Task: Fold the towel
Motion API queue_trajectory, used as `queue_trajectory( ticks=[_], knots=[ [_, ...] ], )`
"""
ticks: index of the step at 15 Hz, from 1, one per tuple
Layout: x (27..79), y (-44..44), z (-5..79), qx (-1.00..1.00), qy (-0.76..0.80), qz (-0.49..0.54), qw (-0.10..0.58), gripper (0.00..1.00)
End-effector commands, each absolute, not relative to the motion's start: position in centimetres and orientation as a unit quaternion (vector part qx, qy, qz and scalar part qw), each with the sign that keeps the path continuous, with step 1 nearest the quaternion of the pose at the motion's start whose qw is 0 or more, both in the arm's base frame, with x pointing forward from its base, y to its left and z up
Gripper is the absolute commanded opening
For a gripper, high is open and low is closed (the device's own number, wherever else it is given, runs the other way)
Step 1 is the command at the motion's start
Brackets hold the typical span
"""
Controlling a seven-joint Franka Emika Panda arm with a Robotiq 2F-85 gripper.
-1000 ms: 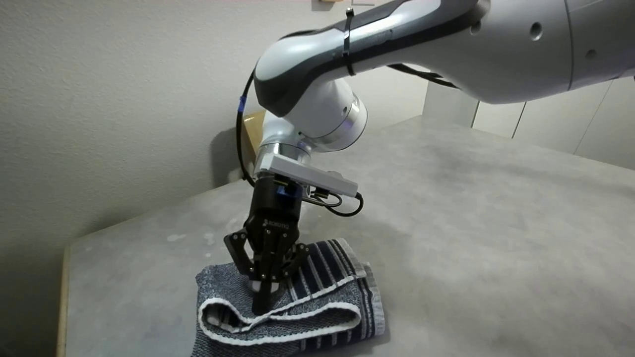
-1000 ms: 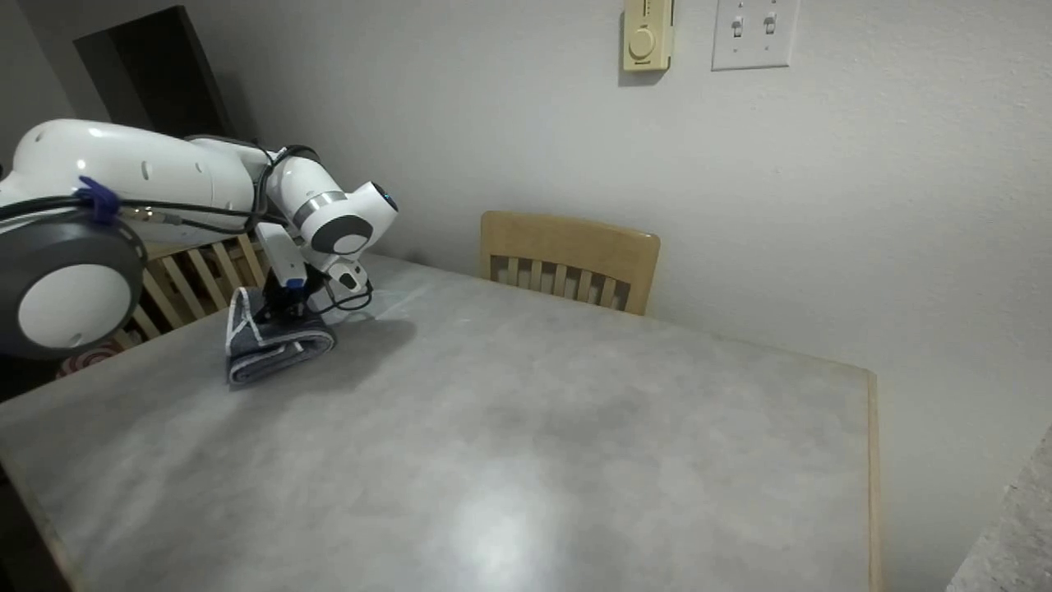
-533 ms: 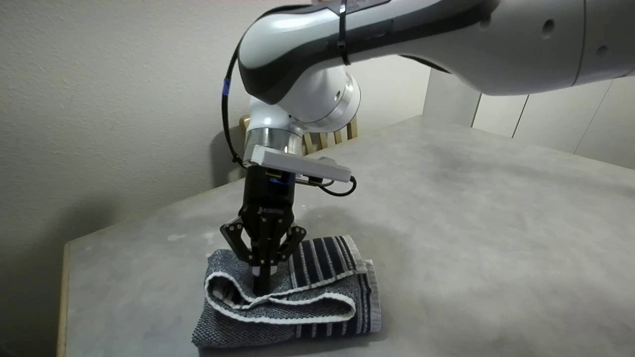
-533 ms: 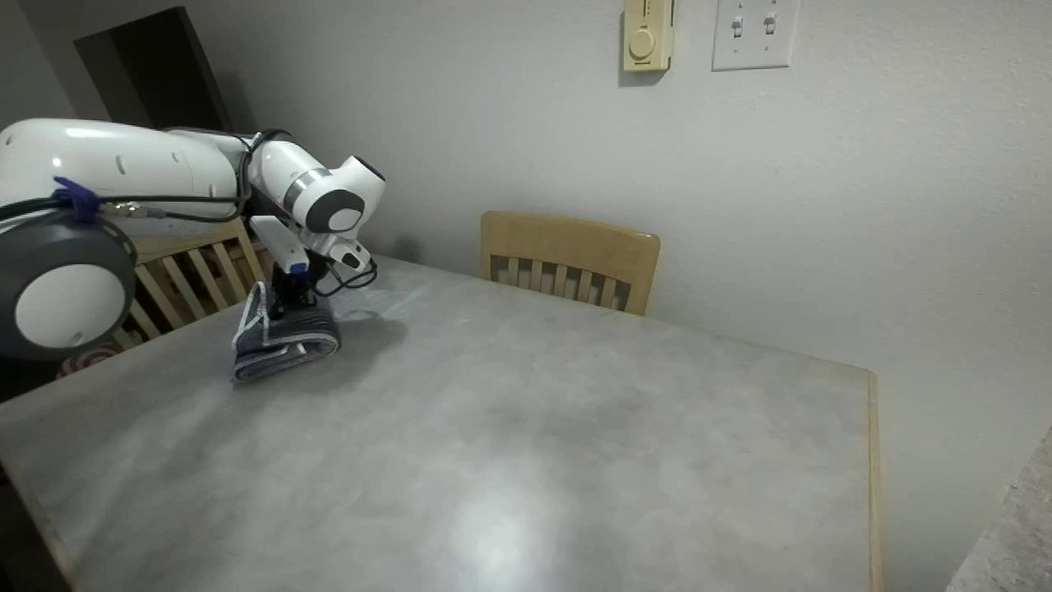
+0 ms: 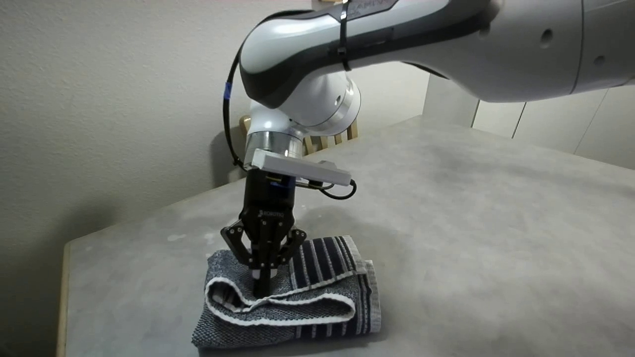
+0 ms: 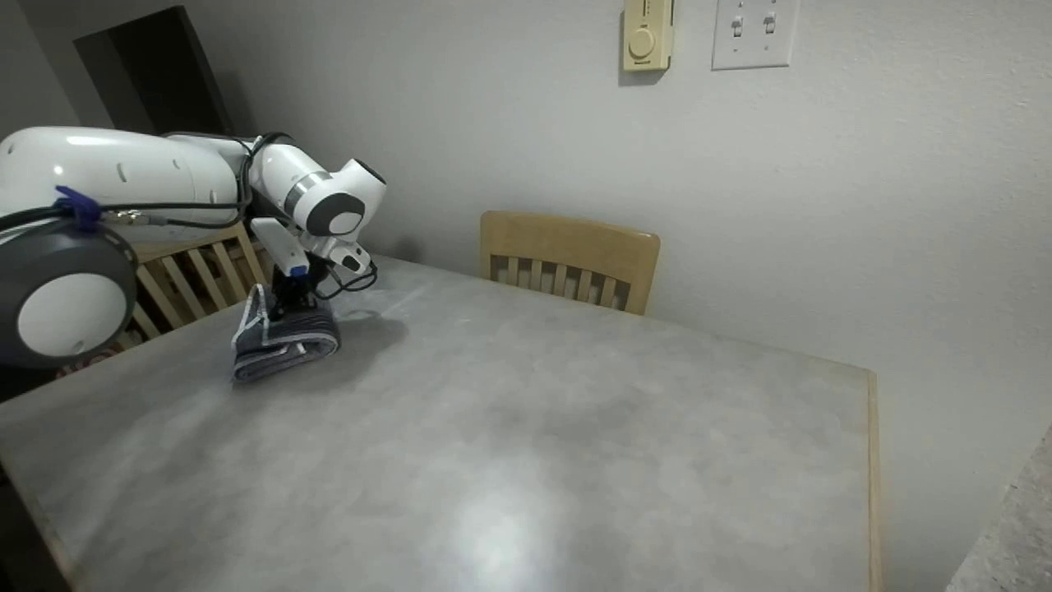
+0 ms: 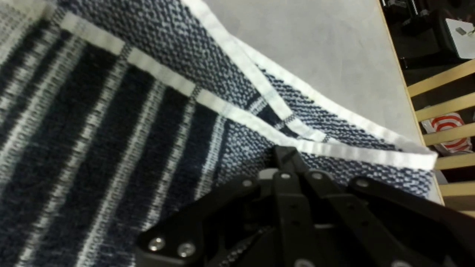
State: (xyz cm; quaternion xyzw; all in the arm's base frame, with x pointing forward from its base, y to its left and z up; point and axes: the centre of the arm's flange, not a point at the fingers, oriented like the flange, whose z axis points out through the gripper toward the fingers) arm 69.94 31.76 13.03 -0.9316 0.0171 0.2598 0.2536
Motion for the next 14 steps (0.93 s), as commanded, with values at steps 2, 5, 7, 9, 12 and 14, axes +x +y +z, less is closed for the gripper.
queue_trajectory(
  ticks=[2,5,7,9,12,14],
  knots=[
    [69.8,31.8,13.4,-0.935,0.022,0.250,0.250,0.00],
    [69.8,32.1,14.5,-0.949,0.029,0.204,0.237,0.00],
    [70.1,32.4,15.3,-0.957,0.034,0.172,0.229,0.27],
    [70.3,32.7,16.0,-0.964,0.040,0.140,0.222,0.30],
    [70.7,32.9,17.2,-0.972,0.062,0.092,0.206,0.52],
    [70.7,33.0,17.9,-0.975,0.079,0.059,0.197,0.65]
  ],
)
